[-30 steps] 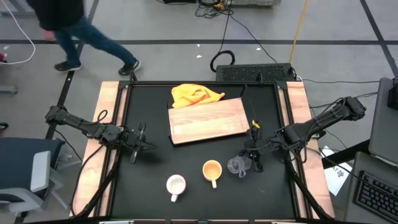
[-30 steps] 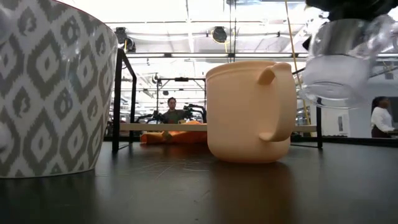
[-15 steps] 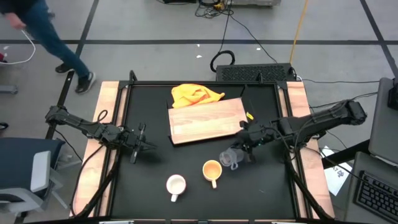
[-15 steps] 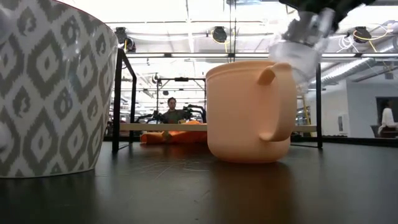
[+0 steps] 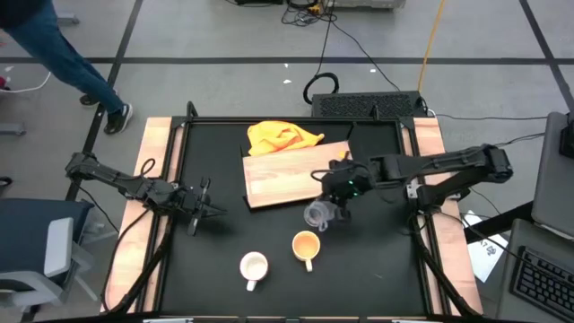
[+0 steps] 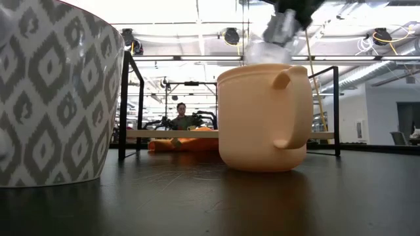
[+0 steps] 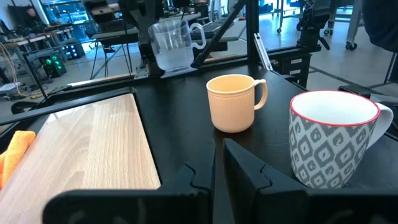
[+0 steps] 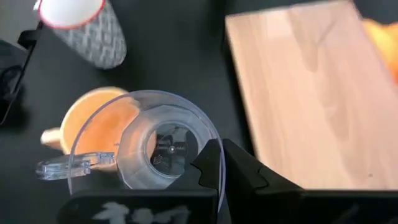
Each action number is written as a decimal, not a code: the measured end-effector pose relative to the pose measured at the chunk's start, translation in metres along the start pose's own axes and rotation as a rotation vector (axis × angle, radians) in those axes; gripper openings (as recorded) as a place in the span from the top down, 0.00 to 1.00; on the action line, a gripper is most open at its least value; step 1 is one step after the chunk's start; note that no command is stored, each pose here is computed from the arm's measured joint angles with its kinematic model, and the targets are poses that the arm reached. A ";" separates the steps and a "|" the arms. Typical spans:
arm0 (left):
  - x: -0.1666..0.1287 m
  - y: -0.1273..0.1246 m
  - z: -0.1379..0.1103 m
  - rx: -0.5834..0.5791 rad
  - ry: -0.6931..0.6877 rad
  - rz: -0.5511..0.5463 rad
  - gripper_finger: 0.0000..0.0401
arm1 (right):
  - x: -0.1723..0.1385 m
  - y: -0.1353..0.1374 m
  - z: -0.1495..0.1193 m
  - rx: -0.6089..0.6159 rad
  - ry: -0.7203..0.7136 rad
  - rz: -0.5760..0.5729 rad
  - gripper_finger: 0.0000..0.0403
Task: Stack small to large cups/mugs on shelf
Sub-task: Put the transparent mug on the shelf
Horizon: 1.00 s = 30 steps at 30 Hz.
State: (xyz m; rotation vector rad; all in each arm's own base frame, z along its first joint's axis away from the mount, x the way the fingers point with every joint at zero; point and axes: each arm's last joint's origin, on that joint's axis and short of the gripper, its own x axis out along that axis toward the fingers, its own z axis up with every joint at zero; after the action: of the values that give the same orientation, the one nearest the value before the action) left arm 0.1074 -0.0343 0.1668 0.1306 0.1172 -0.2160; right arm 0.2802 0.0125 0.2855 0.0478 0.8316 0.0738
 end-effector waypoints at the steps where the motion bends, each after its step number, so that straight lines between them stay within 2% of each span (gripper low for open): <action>1: 0.000 0.000 0.000 0.000 0.000 0.000 0.91 | 0.001 -0.003 0.005 -0.002 0.015 -0.008 1.00; 4: 0.000 0.000 0.000 0.000 0.000 0.000 0.91 | 0.006 -0.013 0.016 -0.002 0.048 -0.019 1.00; 11: 0.000 0.000 0.000 0.000 0.000 0.000 0.91 | 0.020 -0.034 0.034 -0.016 0.072 0.048 1.00; 19: 0.000 0.000 0.000 0.000 0.000 0.000 0.91 | 0.037 -0.061 0.046 -0.005 0.145 0.022 1.00; 30: 0.000 0.000 0.000 0.000 0.000 0.000 0.91 | 0.059 -0.075 0.067 -0.089 0.187 0.025 1.00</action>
State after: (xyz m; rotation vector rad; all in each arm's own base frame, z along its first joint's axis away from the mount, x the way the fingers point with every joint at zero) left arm 0.1074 -0.0343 0.1668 0.1306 0.1175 -0.2162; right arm 0.3726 -0.0583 0.2822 -0.0335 1.0137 0.1404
